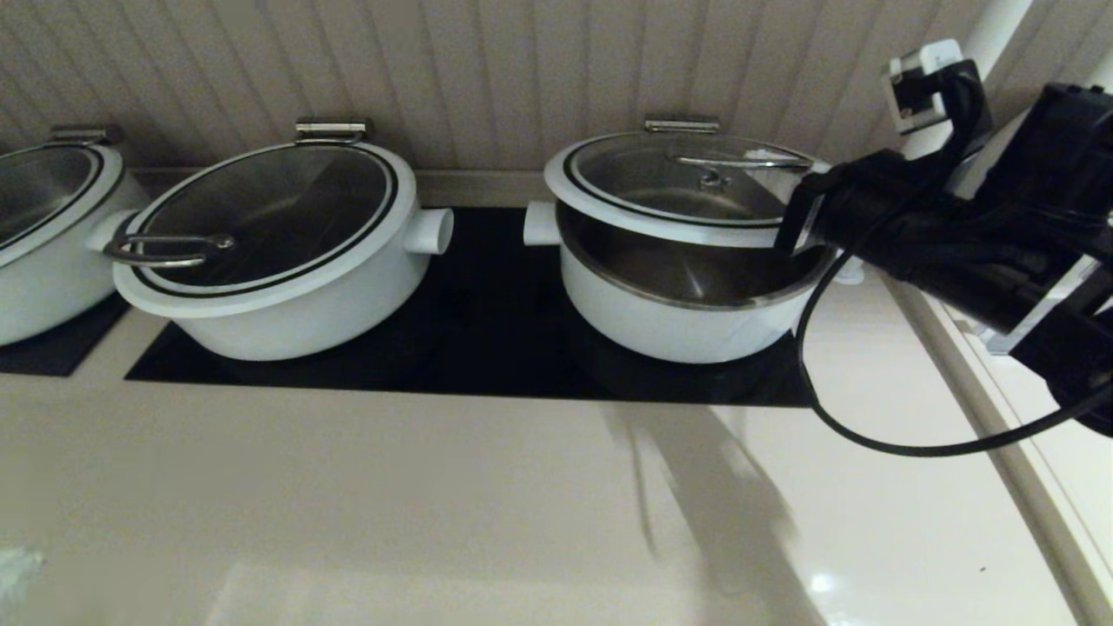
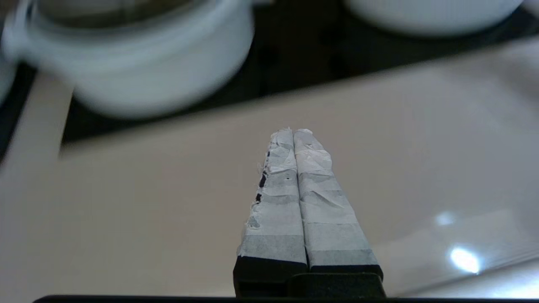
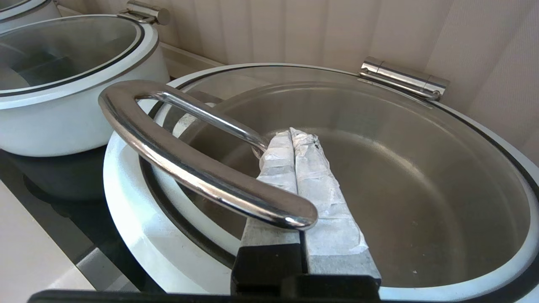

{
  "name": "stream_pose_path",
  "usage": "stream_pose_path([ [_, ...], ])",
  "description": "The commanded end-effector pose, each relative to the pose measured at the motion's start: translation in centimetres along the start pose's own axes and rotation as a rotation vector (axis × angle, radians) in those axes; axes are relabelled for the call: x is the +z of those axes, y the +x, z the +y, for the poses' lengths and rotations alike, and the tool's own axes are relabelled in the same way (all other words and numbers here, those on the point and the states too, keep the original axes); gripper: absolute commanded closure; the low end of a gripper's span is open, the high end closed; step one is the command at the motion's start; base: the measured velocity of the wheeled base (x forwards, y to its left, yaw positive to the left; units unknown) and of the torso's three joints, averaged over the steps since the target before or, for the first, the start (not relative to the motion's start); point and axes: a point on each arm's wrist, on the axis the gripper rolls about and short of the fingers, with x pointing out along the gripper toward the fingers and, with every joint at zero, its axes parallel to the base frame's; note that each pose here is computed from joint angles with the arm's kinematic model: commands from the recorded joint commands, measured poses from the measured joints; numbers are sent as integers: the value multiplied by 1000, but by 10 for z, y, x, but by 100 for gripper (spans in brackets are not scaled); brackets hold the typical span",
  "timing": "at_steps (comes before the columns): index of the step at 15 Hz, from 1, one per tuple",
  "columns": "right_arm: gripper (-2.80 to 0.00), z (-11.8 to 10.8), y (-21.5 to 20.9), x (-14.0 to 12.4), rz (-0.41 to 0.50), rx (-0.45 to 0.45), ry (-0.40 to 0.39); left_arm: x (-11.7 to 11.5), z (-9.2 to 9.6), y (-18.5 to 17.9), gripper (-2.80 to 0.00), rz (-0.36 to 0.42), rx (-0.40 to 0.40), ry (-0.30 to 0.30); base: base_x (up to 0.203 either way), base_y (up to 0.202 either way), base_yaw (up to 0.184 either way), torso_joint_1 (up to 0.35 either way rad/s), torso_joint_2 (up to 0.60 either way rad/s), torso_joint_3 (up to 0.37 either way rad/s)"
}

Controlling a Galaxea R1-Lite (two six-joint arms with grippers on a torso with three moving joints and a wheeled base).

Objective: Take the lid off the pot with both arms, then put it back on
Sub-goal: Hold the pot lid with the left arm

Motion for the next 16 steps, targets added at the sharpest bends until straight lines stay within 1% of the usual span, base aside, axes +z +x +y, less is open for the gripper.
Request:
stream_pose_path([
  [1, 0, 0, 0, 1, -7, 2, -2, 37, 18, 55, 0, 96, -88, -34, 0, 0, 0, 0, 0, 0],
  [2, 0, 0, 0, 1, -7, 1, -2, 49, 19, 68, 0, 83, -157, -34, 0, 0, 0, 0, 0, 0],
  [4, 0, 0, 0, 1, -7, 2, -2, 63, 10, 89, 0, 66, -346, -41, 0, 0, 0, 0, 0, 0],
  [5, 0, 0, 1, 0, -5, 3, -2, 67, 4, 103, 0, 79, -411, -48, 0, 0, 0, 0, 0, 0],
  [7, 0, -1, 4, 1, -10, 1, -2, 71, -6, 135, 0, 93, -489, -53, 0, 0, 0, 0, 0, 0],
  [9, 0, -1, 10, 1, -19, -1, -4, 70, -20, 168, 0, 97, -546, -52, 0, 0, 0, 0, 0, 0],
  [11, 0, -2, 14, 2, -26, -1, -5, 67, -36, 193, 0, 112, -584, -48, 0, 0, 0, 0, 0, 0],
  [13, 0, -2, 17, -1, -20, -1, -4, 61, -54, 214, 0, 138, -591, -41, 0, 0, 0, 0, 0, 0],
  [16, 0, -2, 18, -3, -17, 0, -3, 55, -81, 246, 0, 117, -566, -52, 0, 0, 0, 0, 0, 0],
])
